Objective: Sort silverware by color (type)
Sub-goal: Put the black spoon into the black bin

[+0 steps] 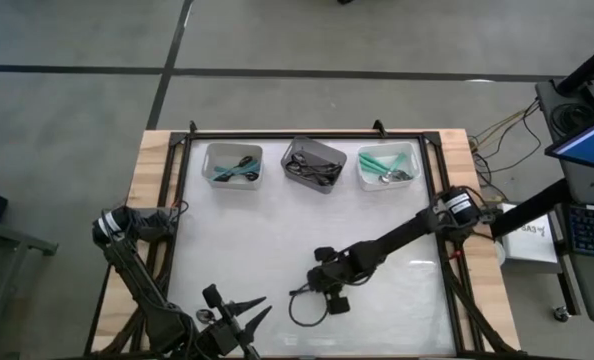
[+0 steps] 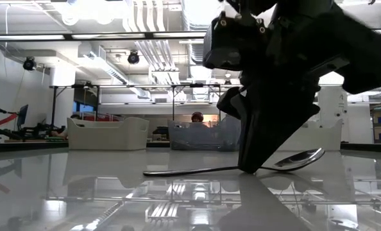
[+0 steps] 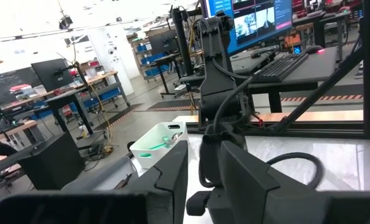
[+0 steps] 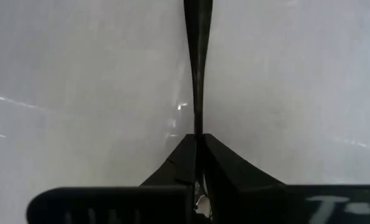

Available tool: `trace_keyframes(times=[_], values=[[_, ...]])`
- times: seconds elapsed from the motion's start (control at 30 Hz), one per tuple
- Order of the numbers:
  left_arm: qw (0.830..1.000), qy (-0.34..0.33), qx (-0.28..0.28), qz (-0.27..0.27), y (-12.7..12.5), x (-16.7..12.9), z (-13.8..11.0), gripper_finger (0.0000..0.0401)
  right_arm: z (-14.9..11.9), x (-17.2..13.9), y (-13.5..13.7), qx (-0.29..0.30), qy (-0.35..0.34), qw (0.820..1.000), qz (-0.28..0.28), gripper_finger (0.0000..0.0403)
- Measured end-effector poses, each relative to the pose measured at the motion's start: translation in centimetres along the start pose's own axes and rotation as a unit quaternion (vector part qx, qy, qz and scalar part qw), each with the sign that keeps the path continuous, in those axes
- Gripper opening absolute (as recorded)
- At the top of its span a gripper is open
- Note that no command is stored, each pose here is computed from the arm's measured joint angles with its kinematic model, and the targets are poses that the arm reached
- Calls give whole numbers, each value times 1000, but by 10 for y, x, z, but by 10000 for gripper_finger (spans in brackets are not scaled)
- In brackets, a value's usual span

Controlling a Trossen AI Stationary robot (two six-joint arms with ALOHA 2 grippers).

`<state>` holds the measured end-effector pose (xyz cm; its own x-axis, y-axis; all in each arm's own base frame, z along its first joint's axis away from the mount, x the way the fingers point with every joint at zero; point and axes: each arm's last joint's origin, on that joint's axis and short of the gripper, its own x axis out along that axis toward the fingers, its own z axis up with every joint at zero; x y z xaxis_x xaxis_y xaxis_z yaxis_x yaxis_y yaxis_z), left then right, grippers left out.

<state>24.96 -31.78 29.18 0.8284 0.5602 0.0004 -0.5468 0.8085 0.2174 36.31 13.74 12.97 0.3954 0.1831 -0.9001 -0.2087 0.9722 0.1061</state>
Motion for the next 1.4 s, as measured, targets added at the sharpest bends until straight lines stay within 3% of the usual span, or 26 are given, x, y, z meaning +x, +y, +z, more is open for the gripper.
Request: trace_keyframes(times=[0.13,0.33,0.43,0.6,0.8,1.07,1.23,1.4], values=[[1000,0,0,0,0,0,0,80,4,-26,-18,6,-12,999,-29,10],[1000,0,0,-1,0,-1,0,80,22,-72,-41,12,-93,994,-48,9],[1000,0,1,-1,0,-1,0,80,24,-87,-60,18,-112,990,-88,9],[1000,0,13,-1,0,-1,0,80,25,-113,-105,42,-137,975,-171,9],[999,0,36,-1,0,-1,0,80,12,-132,-183,113,-142,954,-240,9],[998,0,56,-1,0,-1,0,80,-19,-141,-262,200,-138,925,-293,9],[998,0,55,-1,1,-1,0,80,-28,-129,-278,218,-130,934,-253,9],[998,0,59,-1,1,-1,0,80,-30,-122,-283,223,-124,933,-254,29]])
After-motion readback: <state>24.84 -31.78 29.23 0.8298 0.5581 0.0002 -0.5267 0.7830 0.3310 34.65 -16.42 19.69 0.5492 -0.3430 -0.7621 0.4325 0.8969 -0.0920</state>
